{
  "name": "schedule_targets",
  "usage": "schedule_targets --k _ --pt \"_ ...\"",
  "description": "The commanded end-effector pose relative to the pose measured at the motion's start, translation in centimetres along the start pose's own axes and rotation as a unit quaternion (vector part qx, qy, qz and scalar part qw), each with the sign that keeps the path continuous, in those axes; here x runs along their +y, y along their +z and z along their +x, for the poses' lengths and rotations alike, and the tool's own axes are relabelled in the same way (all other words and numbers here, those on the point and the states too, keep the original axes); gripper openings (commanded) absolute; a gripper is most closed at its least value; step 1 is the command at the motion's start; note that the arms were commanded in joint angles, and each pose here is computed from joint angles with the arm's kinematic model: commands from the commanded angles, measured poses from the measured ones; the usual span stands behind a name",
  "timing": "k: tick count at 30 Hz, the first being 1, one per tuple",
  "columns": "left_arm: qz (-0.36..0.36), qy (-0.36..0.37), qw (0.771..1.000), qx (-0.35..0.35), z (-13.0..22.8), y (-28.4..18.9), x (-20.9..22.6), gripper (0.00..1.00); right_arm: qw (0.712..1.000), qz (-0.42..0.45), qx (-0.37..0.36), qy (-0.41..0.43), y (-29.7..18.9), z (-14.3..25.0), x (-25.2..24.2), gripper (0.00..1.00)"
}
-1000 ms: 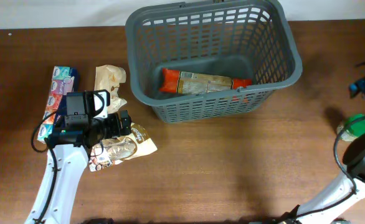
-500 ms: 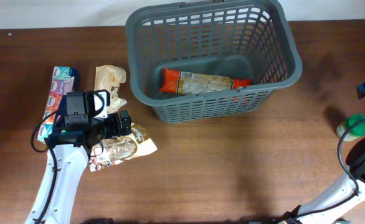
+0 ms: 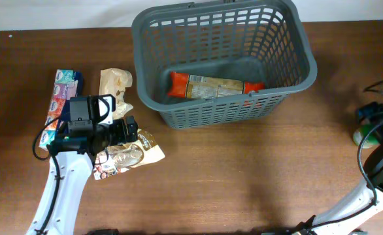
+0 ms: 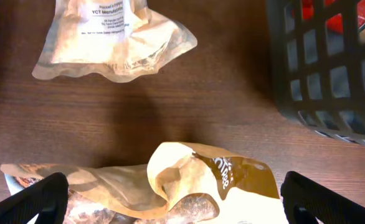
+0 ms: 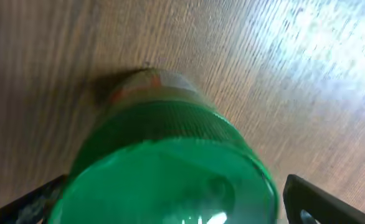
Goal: Pack container
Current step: 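Lower the right gripper over the green-lidded jar and grasp it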
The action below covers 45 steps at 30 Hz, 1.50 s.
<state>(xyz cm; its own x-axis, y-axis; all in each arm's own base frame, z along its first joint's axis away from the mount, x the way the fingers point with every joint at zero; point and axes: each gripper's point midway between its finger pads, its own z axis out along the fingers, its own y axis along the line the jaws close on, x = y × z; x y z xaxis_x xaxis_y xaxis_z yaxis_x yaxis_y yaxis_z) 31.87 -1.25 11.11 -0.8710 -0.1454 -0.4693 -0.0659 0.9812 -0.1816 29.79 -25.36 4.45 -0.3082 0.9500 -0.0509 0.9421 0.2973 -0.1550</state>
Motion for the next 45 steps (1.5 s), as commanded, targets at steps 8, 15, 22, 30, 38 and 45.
schedule_targets --k 8,15,22,30,38,45 --pt "0.005 0.006 1.000 0.009 0.3 0.0 -0.1 0.99 1.000 -0.006 -0.014 -0.007 0.2 -0.4 0.3 0.99" --pt "0.005 0.006 1.000 0.009 0.3 0.0 -0.1 0.99 1.000 -0.011 -0.021 -0.005 0.2 -0.7 0.4 1.00" --pt "0.005 0.006 1.000 0.009 0.3 0.0 -0.1 0.99 0.999 -0.016 -0.027 -0.003 0.2 -1.1 0.7 0.98" --pt "0.005 0.006 1.000 0.009 0.3 0.0 -0.1 0.99 0.999 -0.014 -0.024 0.016 0.6 -1.8 -0.7 0.99" --pt "0.004 0.006 1.000 0.009 0.3 0.0 -0.1 0.99 0.999 -0.017 -0.011 0.025 1.5 -2.1 -2.1 0.99" --pt "0.004 0.005 1.000 0.011 0.3 0.0 -0.1 0.99 0.999 -0.025 -0.013 0.023 1.5 -2.2 -1.7 0.99"
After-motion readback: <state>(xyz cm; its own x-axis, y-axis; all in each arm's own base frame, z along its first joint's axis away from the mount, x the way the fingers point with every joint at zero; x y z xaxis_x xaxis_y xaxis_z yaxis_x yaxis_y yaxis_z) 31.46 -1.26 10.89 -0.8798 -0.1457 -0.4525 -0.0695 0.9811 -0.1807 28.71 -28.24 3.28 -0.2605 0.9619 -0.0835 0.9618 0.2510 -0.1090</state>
